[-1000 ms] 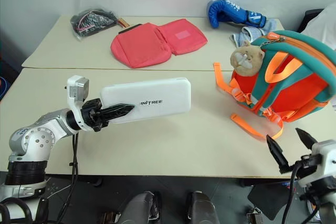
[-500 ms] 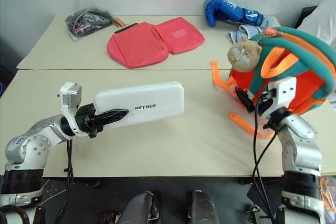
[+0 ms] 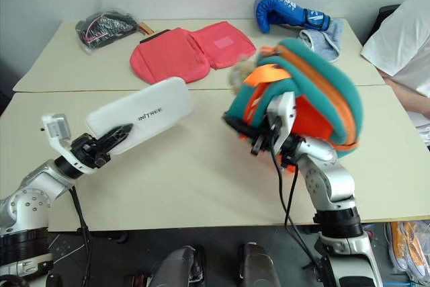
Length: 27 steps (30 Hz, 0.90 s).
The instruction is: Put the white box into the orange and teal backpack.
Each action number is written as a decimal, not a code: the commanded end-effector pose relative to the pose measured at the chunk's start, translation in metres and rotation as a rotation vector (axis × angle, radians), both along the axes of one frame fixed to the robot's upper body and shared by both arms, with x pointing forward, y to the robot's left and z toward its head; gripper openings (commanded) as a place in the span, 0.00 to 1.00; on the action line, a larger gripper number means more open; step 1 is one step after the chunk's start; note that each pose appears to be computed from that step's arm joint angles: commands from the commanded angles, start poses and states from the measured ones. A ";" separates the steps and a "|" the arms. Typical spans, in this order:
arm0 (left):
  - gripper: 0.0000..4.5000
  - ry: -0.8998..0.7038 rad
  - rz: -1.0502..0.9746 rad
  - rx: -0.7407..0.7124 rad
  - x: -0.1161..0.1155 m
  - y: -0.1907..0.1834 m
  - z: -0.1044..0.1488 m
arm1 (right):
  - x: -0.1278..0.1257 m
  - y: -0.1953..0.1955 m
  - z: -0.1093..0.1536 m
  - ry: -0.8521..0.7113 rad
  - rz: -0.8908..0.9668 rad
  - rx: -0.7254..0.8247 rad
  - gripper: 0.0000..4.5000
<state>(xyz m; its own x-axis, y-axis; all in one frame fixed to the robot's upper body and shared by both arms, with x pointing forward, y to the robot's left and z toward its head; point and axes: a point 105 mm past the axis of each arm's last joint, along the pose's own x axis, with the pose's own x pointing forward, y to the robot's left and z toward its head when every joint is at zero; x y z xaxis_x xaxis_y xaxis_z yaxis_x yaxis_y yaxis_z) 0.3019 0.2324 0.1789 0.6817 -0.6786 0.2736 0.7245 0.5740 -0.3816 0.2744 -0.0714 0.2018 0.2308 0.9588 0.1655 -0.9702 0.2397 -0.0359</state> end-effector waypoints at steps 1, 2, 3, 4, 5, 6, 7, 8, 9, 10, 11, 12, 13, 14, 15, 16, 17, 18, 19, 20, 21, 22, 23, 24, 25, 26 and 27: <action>0.28 -0.097 0.000 -0.015 -0.010 0.012 0.030 | -0.043 -0.010 0.005 0.106 0.157 -0.046 0.01; 0.28 -0.120 -0.020 -0.011 -0.015 0.011 0.037 | -0.047 -0.019 0.004 0.130 0.152 -0.071 0.01; 0.28 -0.134 -0.034 -0.008 -0.019 0.010 0.041 | -0.050 -0.024 0.003 0.144 0.145 -0.087 0.01; 0.28 -0.146 -0.049 -0.003 -0.023 0.008 0.046 | -0.049 -0.030 0.003 0.156 0.126 -0.100 0.01; 0.28 -0.183 -0.067 0.012 -0.028 0.005 0.053 | -0.047 -0.037 0.003 0.164 0.100 -0.112 0.01; 0.28 -0.205 -0.084 0.024 -0.033 0.001 0.061 | -0.042 -0.045 0.004 0.163 0.064 -0.119 0.01; 0.28 -0.232 -0.111 0.040 -0.039 -0.006 0.069 | -0.037 -0.052 0.004 0.164 0.036 -0.130 0.01; 0.28 -0.246 -0.128 0.050 -0.042 -0.010 0.074 | -0.033 -0.057 0.005 0.164 0.020 -0.136 0.01; 0.28 -0.277 -0.157 0.095 -0.043 -0.022 0.081 | -0.029 -0.063 0.005 0.168 0.004 -0.153 0.01; 0.28 -0.300 -0.176 0.126 -0.044 -0.029 0.085 | -0.027 -0.066 0.005 0.173 -0.003 -0.165 0.01; 0.28 -0.312 -0.192 0.156 -0.043 -0.036 0.086 | -0.026 -0.069 0.004 0.177 -0.012 -0.178 0.01; 0.28 -0.326 -0.199 0.196 -0.040 -0.041 0.085 | -0.024 -0.070 0.002 0.190 -0.016 -0.189 0.01; 0.28 -0.327 -0.216 0.217 -0.035 -0.048 0.084 | -0.025 -0.071 0.001 0.214 -0.009 -0.196 0.01; 0.28 -0.357 -0.223 0.245 -0.027 -0.057 0.086 | -0.026 -0.072 0.000 0.231 -0.005 -0.205 0.01; 0.28 -0.380 -0.228 0.264 -0.022 -0.062 0.088 | -0.026 -0.073 -0.001 0.242 -0.002 -0.210 0.01; 0.28 -0.401 -0.264 0.281 -0.019 -0.071 0.090 | -0.027 -0.073 -0.002 0.247 0.003 -0.222 0.01; 0.28 -0.411 -0.303 0.315 -0.016 -0.080 0.089 | -0.028 -0.074 -0.004 0.245 0.003 -0.231 0.01; 0.28 -0.417 -0.338 0.342 -0.014 -0.087 0.087 | -0.028 -0.073 -0.004 0.242 0.003 -0.235 0.01; 0.28 -0.426 -0.371 0.368 -0.011 -0.093 0.085 | -0.028 -0.073 -0.004 0.242 0.003 -0.233 0.01; 0.28 -0.430 -0.387 0.398 -0.008 -0.096 0.083 | -0.029 -0.074 -0.003 0.242 0.003 -0.231 0.01; 0.28 -0.438 -0.410 0.434 -0.006 -0.099 0.081 | -0.029 -0.074 -0.003 0.244 0.002 -0.231 0.01; 0.28 -0.451 -0.431 0.464 -0.006 -0.101 0.079 | -0.031 -0.075 -0.003 0.247 0.002 -0.233 0.01; 0.28 -0.454 -0.446 0.492 -0.004 -0.103 0.077 | -0.031 -0.076 -0.003 0.250 -0.002 -0.233 0.01; 0.28 -0.456 -0.456 0.509 -0.004 -0.104 0.076 | -0.032 -0.077 -0.003 0.252 -0.005 -0.234 0.01; 0.28 -0.472 -0.481 0.561 -0.004 -0.107 0.072 | -0.032 -0.078 -0.003 0.252 -0.012 -0.234 0.01; 0.28 -0.463 -0.489 0.620 0.000 -0.110 0.066 | -0.032 -0.079 -0.003 0.252 -0.019 -0.232 0.01; 0.28 -0.462 -0.499 0.675 0.004 -0.112 0.062 | -0.032 -0.079 -0.003 0.250 -0.027 -0.231 0.01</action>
